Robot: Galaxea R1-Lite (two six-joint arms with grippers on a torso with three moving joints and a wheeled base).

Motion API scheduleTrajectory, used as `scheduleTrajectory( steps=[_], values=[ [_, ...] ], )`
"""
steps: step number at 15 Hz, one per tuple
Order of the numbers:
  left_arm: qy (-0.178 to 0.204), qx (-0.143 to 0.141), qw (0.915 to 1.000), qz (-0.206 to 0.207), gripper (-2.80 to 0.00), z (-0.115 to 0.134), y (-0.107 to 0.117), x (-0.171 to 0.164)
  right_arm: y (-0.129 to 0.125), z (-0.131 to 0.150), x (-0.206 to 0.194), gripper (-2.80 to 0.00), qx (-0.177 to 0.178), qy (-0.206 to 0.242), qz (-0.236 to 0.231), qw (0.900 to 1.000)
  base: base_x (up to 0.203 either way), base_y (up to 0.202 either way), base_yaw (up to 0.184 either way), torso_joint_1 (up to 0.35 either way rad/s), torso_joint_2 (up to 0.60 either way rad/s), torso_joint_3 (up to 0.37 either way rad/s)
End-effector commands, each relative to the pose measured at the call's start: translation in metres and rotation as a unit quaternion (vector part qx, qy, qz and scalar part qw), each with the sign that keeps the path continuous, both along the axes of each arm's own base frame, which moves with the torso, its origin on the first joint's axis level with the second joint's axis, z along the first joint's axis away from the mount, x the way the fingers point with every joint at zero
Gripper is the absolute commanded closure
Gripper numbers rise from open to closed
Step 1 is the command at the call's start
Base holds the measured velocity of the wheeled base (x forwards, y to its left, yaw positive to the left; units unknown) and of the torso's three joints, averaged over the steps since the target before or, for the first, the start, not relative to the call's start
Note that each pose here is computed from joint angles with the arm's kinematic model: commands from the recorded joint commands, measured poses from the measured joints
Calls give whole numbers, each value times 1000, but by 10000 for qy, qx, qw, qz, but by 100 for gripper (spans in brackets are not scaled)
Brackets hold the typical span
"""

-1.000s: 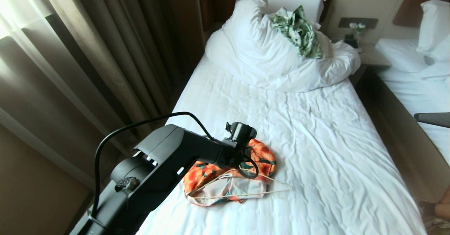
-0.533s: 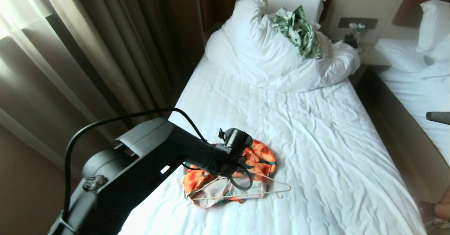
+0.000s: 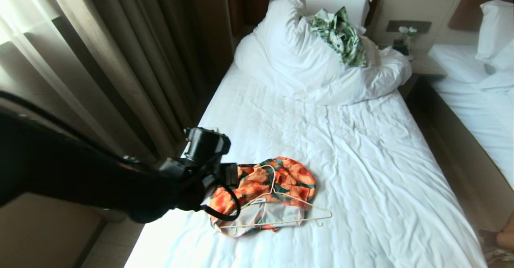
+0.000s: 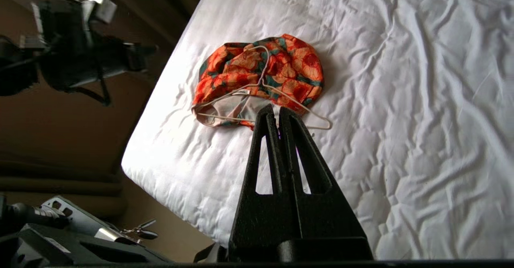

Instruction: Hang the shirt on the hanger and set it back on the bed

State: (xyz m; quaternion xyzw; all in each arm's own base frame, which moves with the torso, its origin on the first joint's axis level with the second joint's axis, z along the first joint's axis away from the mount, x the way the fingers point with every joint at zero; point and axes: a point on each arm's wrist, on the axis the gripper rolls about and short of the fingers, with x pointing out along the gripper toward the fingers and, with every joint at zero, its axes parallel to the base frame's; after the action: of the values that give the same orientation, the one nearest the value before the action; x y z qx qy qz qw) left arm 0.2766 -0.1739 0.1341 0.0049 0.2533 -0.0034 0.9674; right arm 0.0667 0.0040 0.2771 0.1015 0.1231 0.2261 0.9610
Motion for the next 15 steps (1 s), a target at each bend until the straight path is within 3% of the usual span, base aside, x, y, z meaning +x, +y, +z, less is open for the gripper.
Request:
scheduleTrajectory(
  steps=[1, 4, 8, 12, 13, 15],
  values=[
    [-857, -508, 9949, 181, 0, 62, 39, -41, 5, -4, -38, 0, -81, -511, -43, 9987, 0, 0, 0, 0, 0, 0],
    [-1880, -695, 9774, 675, 0, 111, 99, -97, 9, -18, -76, 0, -185, -734, -395, 9963, 0, 0, 0, 0, 0, 0],
    [-2926, -724, 9419, 1481, 0, 147, 157, -177, 11, -41, -103, 0, -141, -195, -298, 9993, 0, 0, 0, 0, 0, 0],
    [-3567, -648, 9044, 2251, 0, 145, 184, -266, 9, -59, -112, 0, -111, -13, -3, 9999, 0, 0, 0, 0, 0, 0],
    [-3640, -612, 8990, 2356, 0, 138, 186, -285, 9, -65, -111, 0, -108, 57, 37, 9999, 0, 0, 0, 0, 0, 0],
    [-3679, -562, 8970, 2385, 0, 119, 187, -312, 9, -76, -112, 0, -109, 116, 42, 9999, 0, 0, 0, 0, 0, 0]
  ],
)
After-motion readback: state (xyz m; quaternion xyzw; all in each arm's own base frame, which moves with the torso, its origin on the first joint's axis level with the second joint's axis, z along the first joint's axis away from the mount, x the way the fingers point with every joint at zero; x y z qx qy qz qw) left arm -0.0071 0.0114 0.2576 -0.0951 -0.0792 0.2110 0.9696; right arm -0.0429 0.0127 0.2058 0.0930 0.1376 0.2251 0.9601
